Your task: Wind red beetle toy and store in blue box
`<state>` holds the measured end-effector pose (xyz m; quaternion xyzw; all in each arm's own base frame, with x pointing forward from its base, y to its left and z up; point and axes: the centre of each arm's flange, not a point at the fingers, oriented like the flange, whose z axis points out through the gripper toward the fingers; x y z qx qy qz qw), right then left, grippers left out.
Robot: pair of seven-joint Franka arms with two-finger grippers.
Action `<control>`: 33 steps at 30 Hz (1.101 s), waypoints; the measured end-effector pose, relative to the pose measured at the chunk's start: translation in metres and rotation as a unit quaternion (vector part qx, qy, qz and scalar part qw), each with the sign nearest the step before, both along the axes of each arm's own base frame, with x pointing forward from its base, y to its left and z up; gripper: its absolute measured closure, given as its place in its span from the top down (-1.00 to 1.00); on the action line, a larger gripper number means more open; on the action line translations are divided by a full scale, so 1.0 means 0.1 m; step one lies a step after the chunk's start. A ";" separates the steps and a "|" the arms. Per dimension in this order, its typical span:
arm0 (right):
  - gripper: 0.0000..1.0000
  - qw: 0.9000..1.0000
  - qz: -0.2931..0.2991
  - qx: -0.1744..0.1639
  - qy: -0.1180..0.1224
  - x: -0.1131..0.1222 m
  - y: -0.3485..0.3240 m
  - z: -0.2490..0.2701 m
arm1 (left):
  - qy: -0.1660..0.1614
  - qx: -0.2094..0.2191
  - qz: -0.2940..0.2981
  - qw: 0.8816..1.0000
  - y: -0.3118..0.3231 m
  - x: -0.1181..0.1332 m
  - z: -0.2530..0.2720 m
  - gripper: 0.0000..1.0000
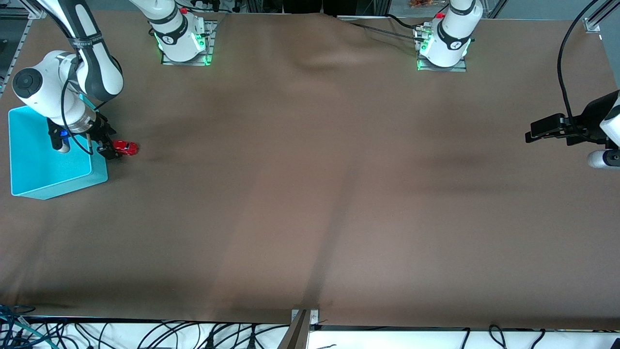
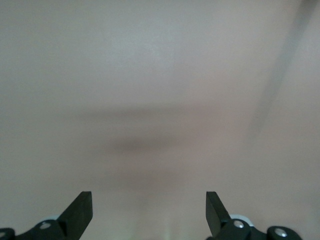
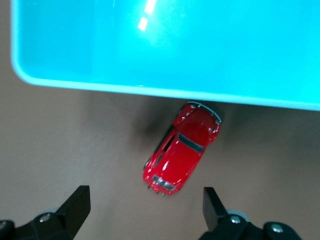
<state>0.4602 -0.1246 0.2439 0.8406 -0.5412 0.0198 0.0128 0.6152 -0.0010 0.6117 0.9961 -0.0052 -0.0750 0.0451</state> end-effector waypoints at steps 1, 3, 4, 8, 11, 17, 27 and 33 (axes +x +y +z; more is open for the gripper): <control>1.00 1.000 -0.001 -0.001 0.000 -0.01 -0.01 -0.01 | 0.000 0.000 0.000 1.000 0.00 0.00 0.00 1.00; 1.00 1.000 -0.004 -0.002 -0.001 -0.01 -0.04 -0.03 | 0.000 0.000 0.000 1.000 0.00 0.00 0.00 1.00; 1.00 1.000 -0.005 -0.003 -0.001 -0.01 -0.05 -0.04 | 0.000 0.000 0.000 1.000 0.00 0.00 0.00 1.00; 1.00 1.000 -0.008 -0.005 -0.002 -0.02 -0.09 -0.07 | 0.000 0.000 0.000 1.000 0.00 0.00 0.00 1.00; 1.00 1.000 -0.010 -0.008 -0.006 -0.02 -0.11 -0.10 | 0.000 0.000 0.000 1.000 0.00 0.00 0.00 1.00; 1.00 1.000 -0.010 -0.013 -0.008 -0.02 -0.13 -0.20 | 0.000 0.000 -0.001 1.000 0.00 0.00 0.00 1.00; 1.00 1.000 -0.009 -0.019 -0.010 -0.02 -0.14 -0.31 | 0.000 0.000 -0.003 1.000 0.00 0.00 0.00 1.00; 1.00 1.000 -0.009 -0.021 -0.007 -0.03 -0.14 -0.37 | 0.000 -0.001 -0.003 1.000 0.00 0.00 0.00 1.00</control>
